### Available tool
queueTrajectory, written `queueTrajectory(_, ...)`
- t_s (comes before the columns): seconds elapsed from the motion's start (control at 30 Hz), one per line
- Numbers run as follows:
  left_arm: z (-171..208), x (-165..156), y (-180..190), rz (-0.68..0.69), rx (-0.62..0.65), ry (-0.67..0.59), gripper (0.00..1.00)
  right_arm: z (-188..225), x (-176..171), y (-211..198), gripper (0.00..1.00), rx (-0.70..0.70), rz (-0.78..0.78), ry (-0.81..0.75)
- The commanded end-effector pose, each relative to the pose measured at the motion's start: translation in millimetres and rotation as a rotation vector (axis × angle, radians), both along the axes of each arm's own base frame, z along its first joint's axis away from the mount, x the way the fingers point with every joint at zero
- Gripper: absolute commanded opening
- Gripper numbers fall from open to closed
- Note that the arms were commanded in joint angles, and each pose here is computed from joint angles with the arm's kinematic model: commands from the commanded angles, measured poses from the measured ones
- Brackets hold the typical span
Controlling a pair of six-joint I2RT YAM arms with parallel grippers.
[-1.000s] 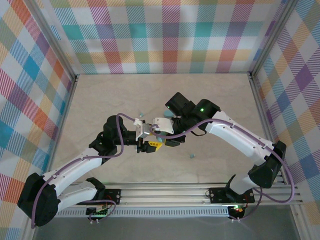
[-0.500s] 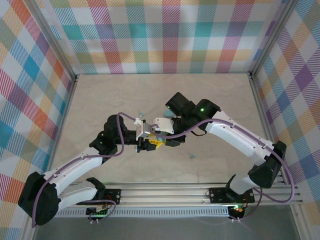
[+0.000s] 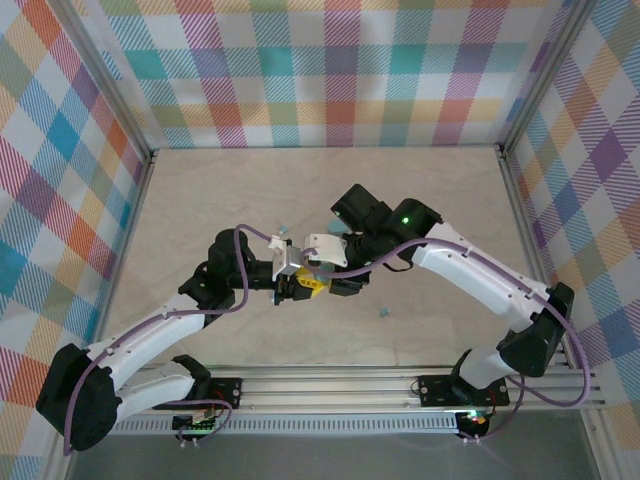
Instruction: Insert the wireless bluetooth earbuds into the charging case
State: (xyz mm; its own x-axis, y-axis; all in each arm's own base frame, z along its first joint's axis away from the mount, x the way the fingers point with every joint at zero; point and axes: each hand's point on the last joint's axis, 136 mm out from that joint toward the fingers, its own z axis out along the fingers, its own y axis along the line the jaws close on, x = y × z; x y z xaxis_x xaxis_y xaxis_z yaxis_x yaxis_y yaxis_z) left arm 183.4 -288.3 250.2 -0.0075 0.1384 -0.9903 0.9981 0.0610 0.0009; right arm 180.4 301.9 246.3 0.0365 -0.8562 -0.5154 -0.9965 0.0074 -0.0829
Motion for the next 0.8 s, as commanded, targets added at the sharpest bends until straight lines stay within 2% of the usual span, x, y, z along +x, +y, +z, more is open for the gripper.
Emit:
queueTrajectory(0.0,9.2,2.9,4.1,0.033,-0.028,-0.001,0.15,22.1,3.5,2.5,0.62,0.083,-0.009,-0.082)
queueTrajectory(0.2,7.1,19.3,21.3,0.16,-0.093,0.056,0.12,54.6,3.4,1.8,0.69,0.245,-0.072,-0.116)
queueTrajectory(0.43,27.3,34.5,36.1,0.266,-0.2,0.075,0.11,109.0,11.1,-1.9,0.74,0.57,-0.196,0.031)
queueTrajectory(0.57,51.5,35.1,36.3,0.257,-0.243,0.069,0.11,110.2,25.0,-1.5,0.83,0.631,-0.268,0.035)
queueTrajectory(0.77,85.6,28.3,34.7,0.209,-0.298,0.063,0.12,95.8,33.0,7.3,0.84,0.636,-0.286,0.077)
